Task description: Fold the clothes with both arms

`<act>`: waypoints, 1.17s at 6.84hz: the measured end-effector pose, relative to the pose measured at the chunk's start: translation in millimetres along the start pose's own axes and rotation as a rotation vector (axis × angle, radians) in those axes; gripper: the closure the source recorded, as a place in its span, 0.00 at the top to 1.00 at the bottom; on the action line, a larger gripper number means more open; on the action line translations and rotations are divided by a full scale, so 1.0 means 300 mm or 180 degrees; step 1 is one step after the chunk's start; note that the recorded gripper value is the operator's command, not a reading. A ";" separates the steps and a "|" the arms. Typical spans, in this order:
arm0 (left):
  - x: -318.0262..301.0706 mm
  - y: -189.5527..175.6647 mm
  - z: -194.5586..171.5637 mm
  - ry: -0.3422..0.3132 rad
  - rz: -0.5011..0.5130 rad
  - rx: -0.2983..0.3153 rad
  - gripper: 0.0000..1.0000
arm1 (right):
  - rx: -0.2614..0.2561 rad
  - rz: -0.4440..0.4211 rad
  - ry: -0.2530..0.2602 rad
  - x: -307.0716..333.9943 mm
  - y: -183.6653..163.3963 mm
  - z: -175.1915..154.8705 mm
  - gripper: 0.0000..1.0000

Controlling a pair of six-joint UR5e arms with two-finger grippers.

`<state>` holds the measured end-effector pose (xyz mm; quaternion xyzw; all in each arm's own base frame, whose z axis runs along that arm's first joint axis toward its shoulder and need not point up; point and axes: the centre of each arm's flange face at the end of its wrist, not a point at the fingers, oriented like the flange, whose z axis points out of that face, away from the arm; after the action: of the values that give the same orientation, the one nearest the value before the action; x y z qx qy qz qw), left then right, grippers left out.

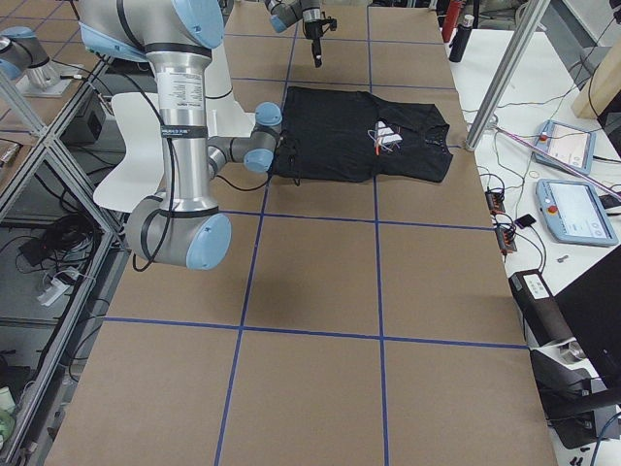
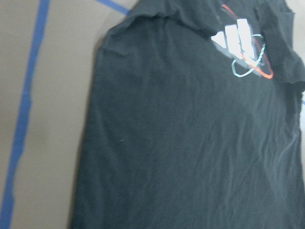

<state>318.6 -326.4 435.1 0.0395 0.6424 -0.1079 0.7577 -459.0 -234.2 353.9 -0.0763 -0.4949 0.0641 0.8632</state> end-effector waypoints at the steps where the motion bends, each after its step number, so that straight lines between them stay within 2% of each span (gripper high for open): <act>1: -0.024 0.042 0.022 -0.0058 -0.0058 -0.0014 1.00 | 0.0005 0.0039 -0.0035 -0.008 -0.002 -0.014 0.00; 5: -0.058 0.249 0.147 -0.0264 -0.0204 -0.0262 0.99 | -0.0061 0.0123 -0.0099 -0.011 -0.038 -0.063 0.00; 8: -0.069 0.279 0.181 -0.0409 -0.0217 -0.0286 0.99 | -0.0094 0.0142 -0.0125 -0.014 -0.055 -0.085 0.00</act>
<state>385.8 -253.4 458.1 -0.0234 0.5976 -0.1070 0.7943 -438.4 -252.9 340.8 -0.0987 -0.5109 0.0774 0.8505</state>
